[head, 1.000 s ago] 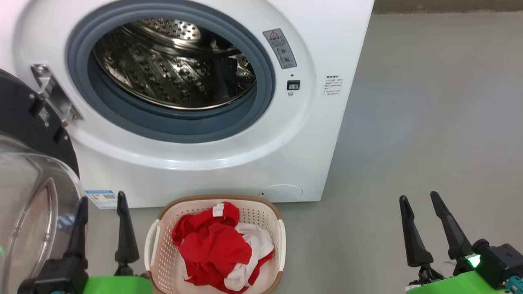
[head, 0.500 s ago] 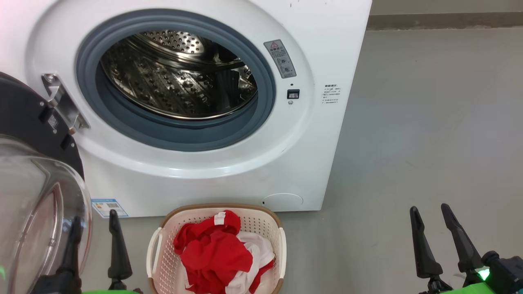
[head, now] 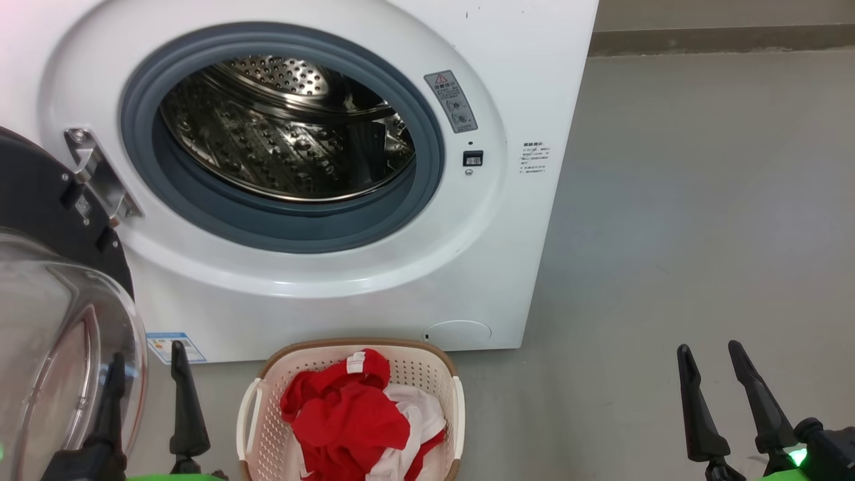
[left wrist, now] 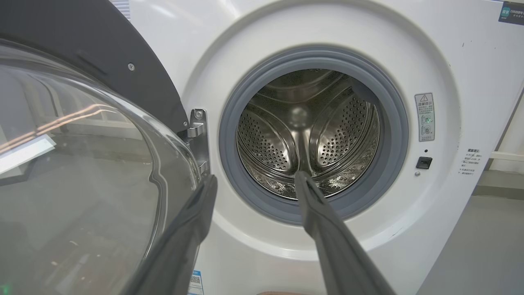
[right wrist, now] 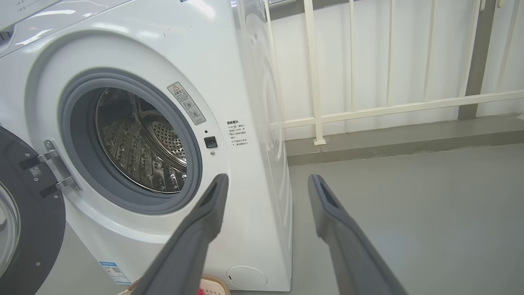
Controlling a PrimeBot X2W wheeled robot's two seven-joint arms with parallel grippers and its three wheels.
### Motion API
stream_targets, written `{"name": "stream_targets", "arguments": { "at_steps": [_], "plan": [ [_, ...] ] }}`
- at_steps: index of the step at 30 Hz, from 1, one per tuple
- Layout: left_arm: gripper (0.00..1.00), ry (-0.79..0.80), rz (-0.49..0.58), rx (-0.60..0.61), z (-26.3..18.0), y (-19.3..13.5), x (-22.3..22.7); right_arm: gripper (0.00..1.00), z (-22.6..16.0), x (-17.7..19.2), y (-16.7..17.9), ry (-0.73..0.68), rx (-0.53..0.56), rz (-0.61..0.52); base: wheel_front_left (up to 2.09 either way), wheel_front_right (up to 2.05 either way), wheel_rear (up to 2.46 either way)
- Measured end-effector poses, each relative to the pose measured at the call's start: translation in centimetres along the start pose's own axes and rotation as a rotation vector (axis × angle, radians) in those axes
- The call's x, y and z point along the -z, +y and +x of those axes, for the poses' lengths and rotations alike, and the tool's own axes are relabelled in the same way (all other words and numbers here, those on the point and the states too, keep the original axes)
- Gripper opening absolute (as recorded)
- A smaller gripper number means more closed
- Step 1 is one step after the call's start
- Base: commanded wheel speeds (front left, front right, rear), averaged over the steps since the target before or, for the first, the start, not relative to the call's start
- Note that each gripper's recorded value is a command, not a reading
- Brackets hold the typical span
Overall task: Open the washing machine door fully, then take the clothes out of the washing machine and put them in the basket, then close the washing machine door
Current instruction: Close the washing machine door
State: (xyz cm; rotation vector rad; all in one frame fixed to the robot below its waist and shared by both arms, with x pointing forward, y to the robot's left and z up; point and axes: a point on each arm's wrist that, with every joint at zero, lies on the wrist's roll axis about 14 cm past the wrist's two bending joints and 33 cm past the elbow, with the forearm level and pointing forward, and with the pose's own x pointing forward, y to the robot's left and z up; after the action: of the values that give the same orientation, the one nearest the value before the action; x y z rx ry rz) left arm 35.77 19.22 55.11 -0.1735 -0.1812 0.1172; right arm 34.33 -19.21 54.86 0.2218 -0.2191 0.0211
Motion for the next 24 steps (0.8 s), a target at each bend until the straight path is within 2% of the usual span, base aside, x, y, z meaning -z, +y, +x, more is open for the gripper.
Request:
{"name": "stream_targets", "arguments": {
  "at_steps": [13, 24],
  "plan": [
    [1.00, -0.006, 0.012, -0.003, -0.57, 0.40, -0.38, 1.00, -0.09, -0.07, 0.28, -0.003, -0.006, 0.022, -0.23, 0.19, 0.04],
    [1.00, 0.005, 0.014, 0.001, -0.65, 0.41, -0.20, 1.00, 0.02, -0.04, 0.40, -0.003, -0.009, 0.029, -1.51, 1.49, 0.02]
  ]
}}
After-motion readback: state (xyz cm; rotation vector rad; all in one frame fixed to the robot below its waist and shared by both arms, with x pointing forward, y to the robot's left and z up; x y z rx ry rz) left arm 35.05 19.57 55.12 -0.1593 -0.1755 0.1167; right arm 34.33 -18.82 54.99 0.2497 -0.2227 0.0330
